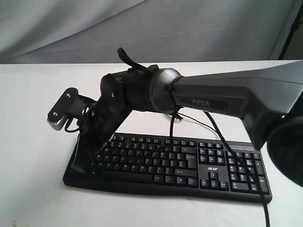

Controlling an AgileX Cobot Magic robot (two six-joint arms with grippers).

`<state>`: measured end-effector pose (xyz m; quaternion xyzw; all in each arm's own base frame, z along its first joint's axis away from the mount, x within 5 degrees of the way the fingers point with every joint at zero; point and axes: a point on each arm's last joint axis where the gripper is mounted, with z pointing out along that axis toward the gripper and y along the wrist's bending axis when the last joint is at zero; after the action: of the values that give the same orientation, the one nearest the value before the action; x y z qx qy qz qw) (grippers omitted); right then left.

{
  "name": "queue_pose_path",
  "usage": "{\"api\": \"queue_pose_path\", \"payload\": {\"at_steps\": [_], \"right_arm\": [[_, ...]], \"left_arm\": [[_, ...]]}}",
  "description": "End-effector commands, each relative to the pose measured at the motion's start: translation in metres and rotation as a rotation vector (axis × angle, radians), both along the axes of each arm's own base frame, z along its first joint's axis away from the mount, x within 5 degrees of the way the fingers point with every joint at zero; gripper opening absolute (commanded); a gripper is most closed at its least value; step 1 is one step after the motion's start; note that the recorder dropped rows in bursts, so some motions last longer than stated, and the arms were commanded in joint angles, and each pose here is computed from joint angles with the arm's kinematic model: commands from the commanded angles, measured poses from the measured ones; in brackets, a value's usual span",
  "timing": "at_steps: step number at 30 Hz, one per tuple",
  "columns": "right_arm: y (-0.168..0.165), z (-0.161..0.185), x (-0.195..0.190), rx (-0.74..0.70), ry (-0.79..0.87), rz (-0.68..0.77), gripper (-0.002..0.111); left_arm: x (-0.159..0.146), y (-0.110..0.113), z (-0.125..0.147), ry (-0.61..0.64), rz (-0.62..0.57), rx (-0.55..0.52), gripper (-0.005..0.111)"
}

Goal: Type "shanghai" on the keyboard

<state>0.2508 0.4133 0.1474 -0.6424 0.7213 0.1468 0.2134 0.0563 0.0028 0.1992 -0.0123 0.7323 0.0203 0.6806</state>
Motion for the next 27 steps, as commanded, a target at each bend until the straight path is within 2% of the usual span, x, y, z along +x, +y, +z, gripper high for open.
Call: {"api": "queue_pose_path", "payload": {"at_steps": [1, 27], "right_arm": [[0.003, -0.003, -0.001, 0.009, 0.006, 0.001, 0.000], [0.004, -0.024, 0.001, -0.012, 0.016, -0.005, 0.000]], "left_arm": [[0.000, 0.000, 0.000, -0.007, -0.006, -0.002, 0.000], [0.000, 0.000, 0.000, -0.007, -0.006, -0.002, 0.000]]}}
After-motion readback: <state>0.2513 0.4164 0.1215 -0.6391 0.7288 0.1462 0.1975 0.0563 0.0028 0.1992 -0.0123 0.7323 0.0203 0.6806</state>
